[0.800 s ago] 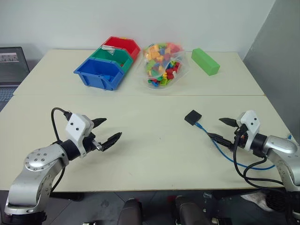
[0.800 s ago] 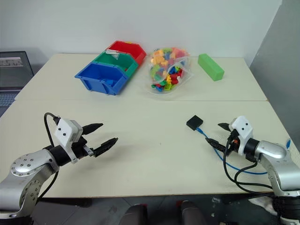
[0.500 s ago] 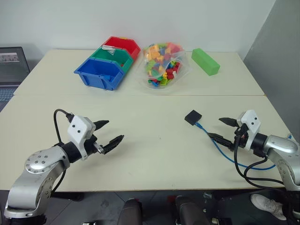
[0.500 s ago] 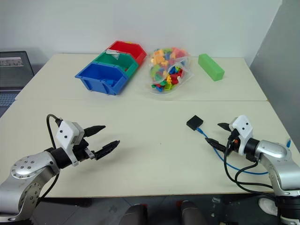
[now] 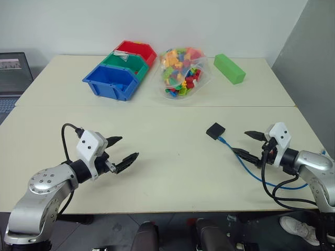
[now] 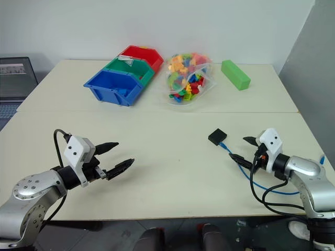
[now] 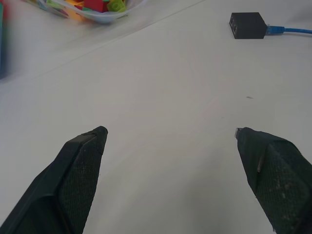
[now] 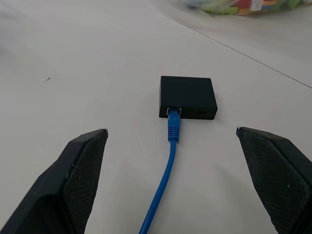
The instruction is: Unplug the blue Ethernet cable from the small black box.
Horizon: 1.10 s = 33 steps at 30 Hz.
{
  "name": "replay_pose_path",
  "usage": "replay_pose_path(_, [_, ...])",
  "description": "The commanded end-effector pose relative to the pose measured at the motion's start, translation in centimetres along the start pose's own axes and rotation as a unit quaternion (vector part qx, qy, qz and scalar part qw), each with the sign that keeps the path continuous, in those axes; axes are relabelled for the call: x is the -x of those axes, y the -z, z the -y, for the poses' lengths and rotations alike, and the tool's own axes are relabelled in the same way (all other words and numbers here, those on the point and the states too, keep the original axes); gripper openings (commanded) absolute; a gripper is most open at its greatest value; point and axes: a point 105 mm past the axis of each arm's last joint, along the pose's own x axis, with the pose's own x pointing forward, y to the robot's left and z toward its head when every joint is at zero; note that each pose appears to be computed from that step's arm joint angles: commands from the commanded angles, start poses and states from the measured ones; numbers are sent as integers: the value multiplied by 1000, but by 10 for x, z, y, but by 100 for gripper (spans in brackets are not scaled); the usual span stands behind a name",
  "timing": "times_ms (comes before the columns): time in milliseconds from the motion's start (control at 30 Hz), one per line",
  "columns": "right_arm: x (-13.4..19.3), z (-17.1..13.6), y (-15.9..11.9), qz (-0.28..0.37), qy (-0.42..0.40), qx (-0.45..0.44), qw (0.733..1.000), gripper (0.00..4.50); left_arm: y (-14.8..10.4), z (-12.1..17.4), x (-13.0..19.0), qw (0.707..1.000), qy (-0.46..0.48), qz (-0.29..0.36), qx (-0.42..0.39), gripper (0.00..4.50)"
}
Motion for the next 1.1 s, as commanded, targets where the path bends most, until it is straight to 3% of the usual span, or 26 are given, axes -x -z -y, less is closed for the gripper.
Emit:
replay_pose_path(33, [2,1,-15,20,3,14,1000,448,-11,4,0,1000,10,16,-19,450])
replay_pose_path(700, [1,1,-8,6,14,16,1000,448,-8,9,-5,999,34,11,-19,450])
replay_pose_path(933, [-16,4,15,-32,47,-7,998,448,-24,33,-11,990,136,27,2,450])
replay_pose_path(1100, [-46,-1,26,-32,45,-30,998,448,-34,44,-20,981,189,29,-14,450])
